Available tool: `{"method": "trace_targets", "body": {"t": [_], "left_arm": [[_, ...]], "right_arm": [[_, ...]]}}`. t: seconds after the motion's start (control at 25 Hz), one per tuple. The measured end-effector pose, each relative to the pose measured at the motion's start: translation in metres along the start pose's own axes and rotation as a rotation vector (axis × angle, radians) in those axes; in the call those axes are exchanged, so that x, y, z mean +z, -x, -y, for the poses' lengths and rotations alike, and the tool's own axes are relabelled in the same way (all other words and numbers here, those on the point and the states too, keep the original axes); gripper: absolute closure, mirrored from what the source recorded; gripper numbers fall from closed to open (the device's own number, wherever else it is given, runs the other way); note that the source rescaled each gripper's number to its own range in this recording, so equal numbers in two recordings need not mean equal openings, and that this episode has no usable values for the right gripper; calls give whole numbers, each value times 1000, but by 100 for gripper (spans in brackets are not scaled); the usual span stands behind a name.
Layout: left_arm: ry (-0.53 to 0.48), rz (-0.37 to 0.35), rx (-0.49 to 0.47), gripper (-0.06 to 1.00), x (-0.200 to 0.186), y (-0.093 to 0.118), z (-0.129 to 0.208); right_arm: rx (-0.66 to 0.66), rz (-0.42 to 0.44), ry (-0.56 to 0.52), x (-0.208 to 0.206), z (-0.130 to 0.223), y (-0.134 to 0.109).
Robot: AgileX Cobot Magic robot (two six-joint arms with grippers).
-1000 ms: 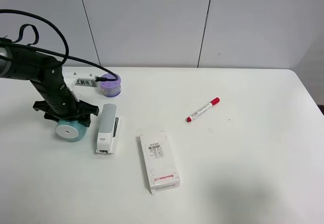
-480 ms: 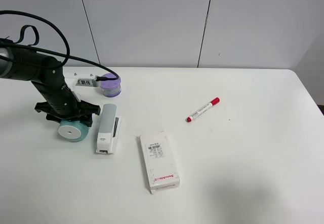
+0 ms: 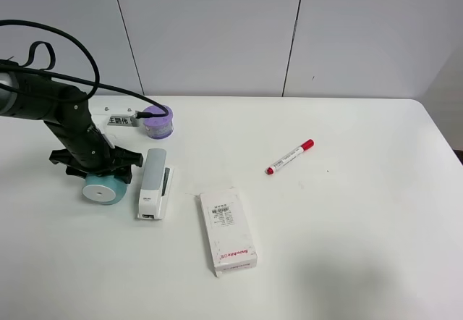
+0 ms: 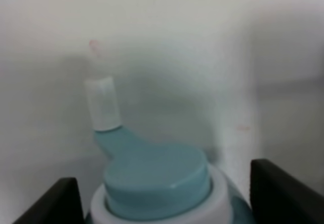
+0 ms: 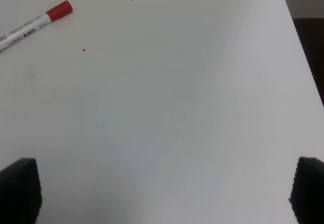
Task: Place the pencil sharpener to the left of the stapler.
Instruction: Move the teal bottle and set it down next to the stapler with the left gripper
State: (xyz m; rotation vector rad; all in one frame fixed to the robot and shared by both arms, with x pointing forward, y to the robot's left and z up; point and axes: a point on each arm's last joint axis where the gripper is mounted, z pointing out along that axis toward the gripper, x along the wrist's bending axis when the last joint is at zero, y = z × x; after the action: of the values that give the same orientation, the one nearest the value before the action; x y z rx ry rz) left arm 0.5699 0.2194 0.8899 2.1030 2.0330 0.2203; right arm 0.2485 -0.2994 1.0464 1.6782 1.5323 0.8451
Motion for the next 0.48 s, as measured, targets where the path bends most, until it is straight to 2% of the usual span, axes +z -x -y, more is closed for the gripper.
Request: {"method": "trace_targets", "body": {"t": [0.44, 0.48], "left_arm": [[6, 1, 18, 94, 0, -1, 0], [6, 1, 20, 88, 0, -1, 0]], "right_arm": [[0, 0, 0, 0, 0, 0], [0, 0, 0, 0, 0, 0]]}}
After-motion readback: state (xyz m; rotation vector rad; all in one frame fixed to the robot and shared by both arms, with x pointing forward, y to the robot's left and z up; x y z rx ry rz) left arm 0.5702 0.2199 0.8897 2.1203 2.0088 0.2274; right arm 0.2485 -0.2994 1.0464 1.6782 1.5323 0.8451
